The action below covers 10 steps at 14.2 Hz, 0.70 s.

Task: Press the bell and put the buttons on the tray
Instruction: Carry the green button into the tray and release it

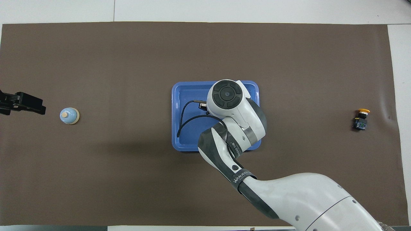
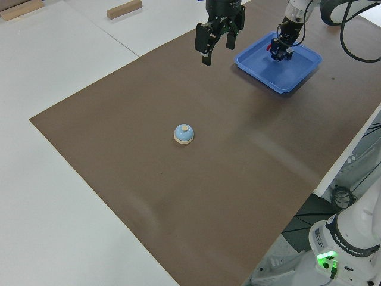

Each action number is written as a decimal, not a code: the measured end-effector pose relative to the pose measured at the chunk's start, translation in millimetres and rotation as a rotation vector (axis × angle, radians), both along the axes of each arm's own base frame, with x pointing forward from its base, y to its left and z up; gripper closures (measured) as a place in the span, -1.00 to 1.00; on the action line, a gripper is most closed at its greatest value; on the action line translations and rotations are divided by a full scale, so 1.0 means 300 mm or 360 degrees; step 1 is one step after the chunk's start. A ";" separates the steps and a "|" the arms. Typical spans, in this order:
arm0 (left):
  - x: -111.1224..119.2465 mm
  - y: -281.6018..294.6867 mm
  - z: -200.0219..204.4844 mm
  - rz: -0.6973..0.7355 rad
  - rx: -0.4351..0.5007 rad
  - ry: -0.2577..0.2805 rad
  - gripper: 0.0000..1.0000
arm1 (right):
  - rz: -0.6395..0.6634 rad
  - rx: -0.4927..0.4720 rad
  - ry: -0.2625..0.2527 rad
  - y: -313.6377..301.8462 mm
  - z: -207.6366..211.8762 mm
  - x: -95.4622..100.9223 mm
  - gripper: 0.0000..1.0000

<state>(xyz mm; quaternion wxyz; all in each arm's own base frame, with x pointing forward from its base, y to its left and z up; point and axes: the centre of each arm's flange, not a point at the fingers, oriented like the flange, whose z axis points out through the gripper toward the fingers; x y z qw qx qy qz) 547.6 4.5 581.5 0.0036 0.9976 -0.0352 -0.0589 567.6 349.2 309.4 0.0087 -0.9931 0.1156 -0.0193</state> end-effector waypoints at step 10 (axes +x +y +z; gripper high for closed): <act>0.000 0.000 0.001 0.0000 0.0000 -0.0001 -1.00 | -0.0175 -0.0044 0.0038 -0.184 0.146 0.060 -1.00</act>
